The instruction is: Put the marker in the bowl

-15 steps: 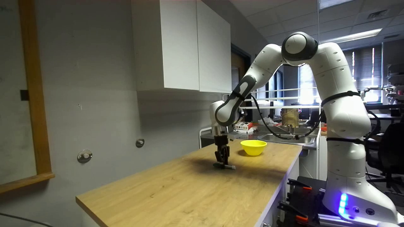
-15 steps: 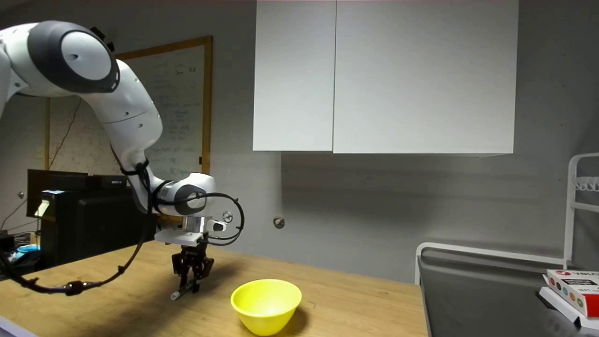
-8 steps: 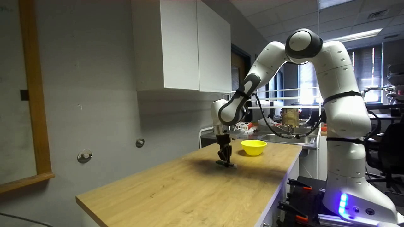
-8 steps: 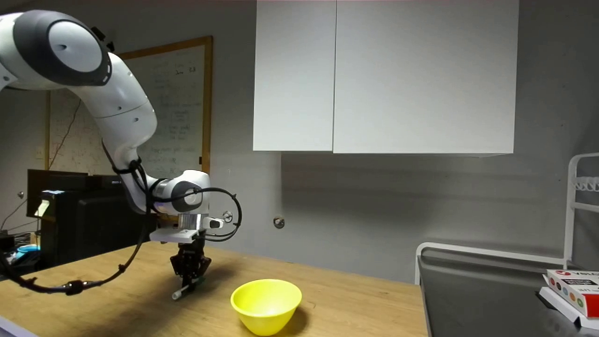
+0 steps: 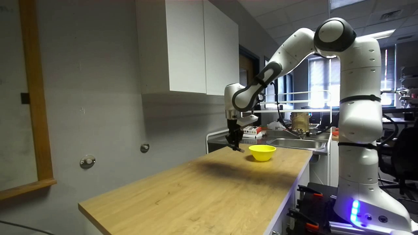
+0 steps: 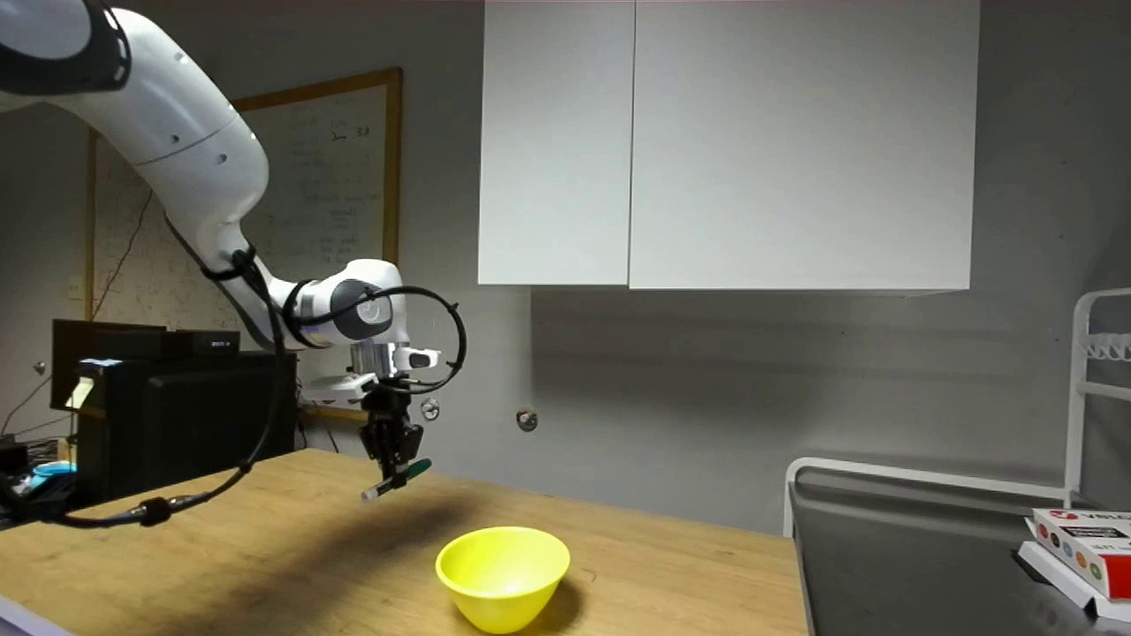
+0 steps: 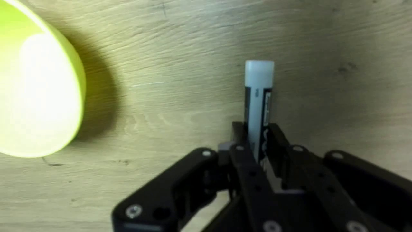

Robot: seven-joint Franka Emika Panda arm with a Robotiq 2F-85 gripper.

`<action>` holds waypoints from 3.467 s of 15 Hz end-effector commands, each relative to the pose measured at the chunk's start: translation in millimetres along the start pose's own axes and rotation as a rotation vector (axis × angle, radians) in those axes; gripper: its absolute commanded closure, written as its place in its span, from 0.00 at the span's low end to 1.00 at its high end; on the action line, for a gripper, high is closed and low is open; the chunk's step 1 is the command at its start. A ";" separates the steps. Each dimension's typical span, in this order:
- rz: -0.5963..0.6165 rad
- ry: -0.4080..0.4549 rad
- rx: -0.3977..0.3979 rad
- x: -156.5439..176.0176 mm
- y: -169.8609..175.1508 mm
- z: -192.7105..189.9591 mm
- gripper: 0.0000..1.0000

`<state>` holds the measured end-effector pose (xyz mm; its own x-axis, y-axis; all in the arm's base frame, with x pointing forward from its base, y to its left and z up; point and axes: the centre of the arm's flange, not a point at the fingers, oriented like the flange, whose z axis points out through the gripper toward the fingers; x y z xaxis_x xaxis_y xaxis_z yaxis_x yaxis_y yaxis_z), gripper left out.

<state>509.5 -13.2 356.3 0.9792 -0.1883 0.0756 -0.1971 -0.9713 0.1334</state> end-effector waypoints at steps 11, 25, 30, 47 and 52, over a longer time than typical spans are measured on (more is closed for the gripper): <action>0.689 -0.044 -0.133 36.6 100.7 -8.6 0.91; 0.926 -0.248 -0.166 25.6 172.7 39.0 0.91; 0.997 -0.261 -0.193 28.6 196.3 45.7 0.91; 1.171 -0.306 -0.282 49.4 231.4 51.0 0.91; 1.252 -0.300 -0.343 51.0 250.9 53.8 0.91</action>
<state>504.9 -263.0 345.9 0.1552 -0.9844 0.0831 -0.9308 -0.1175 0.3460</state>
